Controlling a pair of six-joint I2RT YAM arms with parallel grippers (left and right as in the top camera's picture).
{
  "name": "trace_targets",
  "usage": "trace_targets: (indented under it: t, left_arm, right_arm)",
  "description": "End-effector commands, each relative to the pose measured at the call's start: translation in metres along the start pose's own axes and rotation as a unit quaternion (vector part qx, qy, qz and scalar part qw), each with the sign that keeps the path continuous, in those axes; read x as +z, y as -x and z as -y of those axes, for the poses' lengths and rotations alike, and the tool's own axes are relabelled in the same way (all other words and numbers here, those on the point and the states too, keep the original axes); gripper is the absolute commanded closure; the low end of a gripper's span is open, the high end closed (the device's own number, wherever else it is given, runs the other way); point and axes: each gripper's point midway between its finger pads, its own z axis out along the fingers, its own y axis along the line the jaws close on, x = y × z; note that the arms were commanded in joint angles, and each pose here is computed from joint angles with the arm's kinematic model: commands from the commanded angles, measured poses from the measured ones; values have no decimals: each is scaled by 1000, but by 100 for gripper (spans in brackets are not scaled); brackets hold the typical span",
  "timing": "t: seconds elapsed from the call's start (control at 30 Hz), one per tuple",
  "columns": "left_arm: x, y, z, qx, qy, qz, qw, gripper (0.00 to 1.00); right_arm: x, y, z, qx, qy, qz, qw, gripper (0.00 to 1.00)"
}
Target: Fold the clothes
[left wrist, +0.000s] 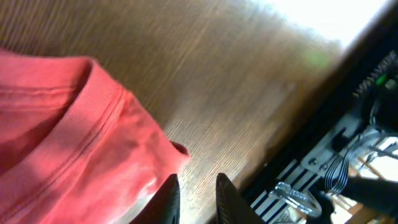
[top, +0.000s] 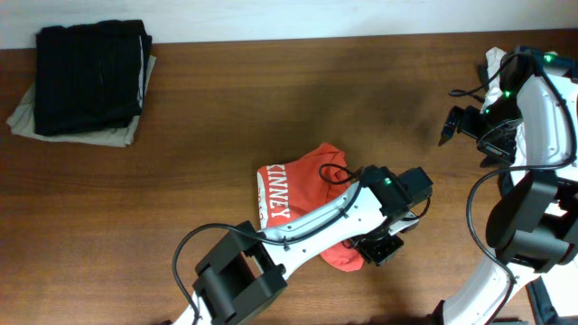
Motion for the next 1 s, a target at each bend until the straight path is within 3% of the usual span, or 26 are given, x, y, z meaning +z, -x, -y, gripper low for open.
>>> trace_targets:
  t: [0.0, 0.1, 0.2, 0.3, 0.4, 0.6, 0.93, 0.97]
  left_arm:
    - [-19, 5, 6, 43, -17, 20, 999, 79]
    - [-49, 12, -32, -3, 27, 50, 998, 79]
    - [-68, 1, -102, -137, 46, 53, 988, 80]
    - [-66, -11, -142, -231, 31, 43, 972, 80]
    - [-45, -15, -142, -246, 9, 19, 969, 89]
    - [6, -17, -104, -221, -10, -42, 974, 92]
    - [23, -8, -28, -96, -93, -52, 990, 92]
    - [22, -8, -24, -80, -107, -50, 990, 100]
  right_arm:
    - [-14, 0, -3, -5, 5, 21, 1000, 1]
    - [-14, 0, -3, -5, 5, 21, 1000, 1]
    - [-14, 0, -3, -5, 6, 21, 1000, 1]
    - [-14, 0, -3, -5, 5, 21, 1000, 1]
    - [-14, 0, -3, -5, 6, 21, 1000, 1]
    - [-14, 0, -3, -5, 5, 21, 1000, 1]
    - [-14, 0, -3, -5, 5, 21, 1000, 1]
    - [-14, 0, -3, -5, 5, 21, 1000, 1]
